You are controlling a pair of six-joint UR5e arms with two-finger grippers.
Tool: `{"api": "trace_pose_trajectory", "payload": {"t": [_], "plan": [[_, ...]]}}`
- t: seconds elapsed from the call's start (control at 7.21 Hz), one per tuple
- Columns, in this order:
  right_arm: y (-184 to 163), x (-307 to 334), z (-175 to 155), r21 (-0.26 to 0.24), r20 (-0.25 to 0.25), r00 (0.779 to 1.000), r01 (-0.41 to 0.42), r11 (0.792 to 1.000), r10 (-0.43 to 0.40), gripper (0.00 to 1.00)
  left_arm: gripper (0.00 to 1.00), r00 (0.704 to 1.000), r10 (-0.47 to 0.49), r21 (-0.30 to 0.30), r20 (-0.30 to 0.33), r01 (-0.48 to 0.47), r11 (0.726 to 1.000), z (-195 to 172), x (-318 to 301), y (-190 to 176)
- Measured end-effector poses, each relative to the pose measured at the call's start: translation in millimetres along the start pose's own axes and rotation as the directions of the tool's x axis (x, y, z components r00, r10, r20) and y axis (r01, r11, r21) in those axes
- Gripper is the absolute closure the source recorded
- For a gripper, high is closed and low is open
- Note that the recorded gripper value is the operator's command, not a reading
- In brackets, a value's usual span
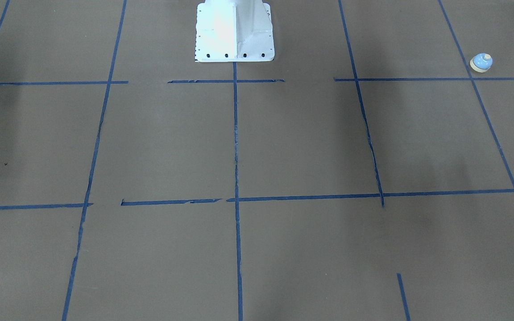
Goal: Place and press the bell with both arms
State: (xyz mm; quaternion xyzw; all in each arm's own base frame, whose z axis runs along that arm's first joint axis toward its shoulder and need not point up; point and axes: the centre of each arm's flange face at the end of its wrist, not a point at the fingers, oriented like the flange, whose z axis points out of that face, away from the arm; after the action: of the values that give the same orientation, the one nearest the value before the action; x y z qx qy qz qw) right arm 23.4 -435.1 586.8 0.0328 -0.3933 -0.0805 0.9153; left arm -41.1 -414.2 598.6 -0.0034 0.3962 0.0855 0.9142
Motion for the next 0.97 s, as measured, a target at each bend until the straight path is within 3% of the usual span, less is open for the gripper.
{"api": "trace_pose_trajectory", "payload": {"t": [0.42,0.69,0.97], "plan": [[2,1,1,-0.006,-0.002,1.000,0.010,1.000,-0.010,0.00,0.00,0.996,0.091,0.061,0.014,-0.091,0.994,-2,12,-4],[3,1,1,-0.006,0.002,1.000,0.010,1.000,-0.010,0.00,0.00,0.994,0.110,0.020,0.010,-0.110,0.994,30,23,7],[3,1,2,-0.006,0.004,1.000,0.008,1.000,-0.008,0.00,0.00,0.996,0.088,0.018,0.014,-0.088,0.996,63,8,63]]}}
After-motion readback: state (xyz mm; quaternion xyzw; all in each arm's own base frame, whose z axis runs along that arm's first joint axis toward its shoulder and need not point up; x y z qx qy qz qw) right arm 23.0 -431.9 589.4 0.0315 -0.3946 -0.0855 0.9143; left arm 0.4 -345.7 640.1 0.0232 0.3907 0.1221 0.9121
